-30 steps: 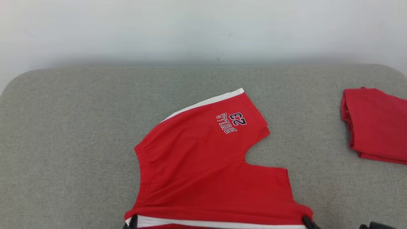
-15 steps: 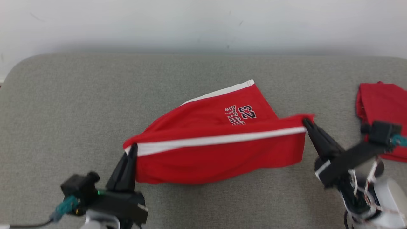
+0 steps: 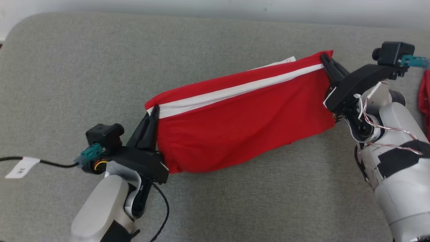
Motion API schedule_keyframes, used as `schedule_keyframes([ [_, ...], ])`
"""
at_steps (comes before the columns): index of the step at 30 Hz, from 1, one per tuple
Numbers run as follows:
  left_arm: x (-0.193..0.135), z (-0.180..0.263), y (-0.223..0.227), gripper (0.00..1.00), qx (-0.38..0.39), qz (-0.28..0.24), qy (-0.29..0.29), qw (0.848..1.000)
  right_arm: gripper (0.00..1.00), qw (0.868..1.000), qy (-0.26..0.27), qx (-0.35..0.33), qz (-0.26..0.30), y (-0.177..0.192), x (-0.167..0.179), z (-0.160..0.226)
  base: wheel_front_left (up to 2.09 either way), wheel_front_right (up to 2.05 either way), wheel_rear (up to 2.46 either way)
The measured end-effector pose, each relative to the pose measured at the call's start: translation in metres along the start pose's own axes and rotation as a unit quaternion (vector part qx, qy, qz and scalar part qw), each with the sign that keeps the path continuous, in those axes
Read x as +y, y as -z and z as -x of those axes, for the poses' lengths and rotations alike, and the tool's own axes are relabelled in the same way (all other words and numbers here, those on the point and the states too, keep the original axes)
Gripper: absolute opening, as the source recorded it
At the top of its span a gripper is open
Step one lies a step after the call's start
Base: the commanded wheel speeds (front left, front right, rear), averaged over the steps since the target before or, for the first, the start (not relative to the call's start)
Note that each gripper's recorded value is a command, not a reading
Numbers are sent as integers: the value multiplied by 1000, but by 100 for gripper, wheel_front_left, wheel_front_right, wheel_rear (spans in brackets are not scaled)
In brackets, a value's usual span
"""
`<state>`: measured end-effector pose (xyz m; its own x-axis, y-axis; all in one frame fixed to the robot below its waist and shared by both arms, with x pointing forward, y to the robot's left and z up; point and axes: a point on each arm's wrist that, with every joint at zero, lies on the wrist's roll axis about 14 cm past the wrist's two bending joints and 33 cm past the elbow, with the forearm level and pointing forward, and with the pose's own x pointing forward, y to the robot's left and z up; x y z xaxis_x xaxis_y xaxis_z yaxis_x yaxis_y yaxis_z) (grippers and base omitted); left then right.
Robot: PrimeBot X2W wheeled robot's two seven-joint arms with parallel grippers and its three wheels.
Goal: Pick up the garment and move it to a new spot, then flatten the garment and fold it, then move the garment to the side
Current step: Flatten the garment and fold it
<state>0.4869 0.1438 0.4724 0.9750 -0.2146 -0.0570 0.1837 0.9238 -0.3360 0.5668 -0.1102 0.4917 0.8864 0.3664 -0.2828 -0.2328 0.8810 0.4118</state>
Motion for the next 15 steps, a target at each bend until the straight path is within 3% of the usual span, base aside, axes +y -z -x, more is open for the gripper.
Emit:
schedule_keyframes([
  [9, 21, -8, 12, 0, 25, -2, -28, 999, 0, 1000, 21, 9, -2, 24, -2, -46, 0, 0, 0],
  [14, 16, -7, 22, 0, 43, -6, -22, 999, 0, 1000, 27, 1, 13, 32, -3, -50, 0, 0, 0],
  [15, 14, -7, 21, 11, 42, -8, -20, 999, 39, 1000, 27, -1, 15, 33, -2, -49, 0, 0, 0],
])
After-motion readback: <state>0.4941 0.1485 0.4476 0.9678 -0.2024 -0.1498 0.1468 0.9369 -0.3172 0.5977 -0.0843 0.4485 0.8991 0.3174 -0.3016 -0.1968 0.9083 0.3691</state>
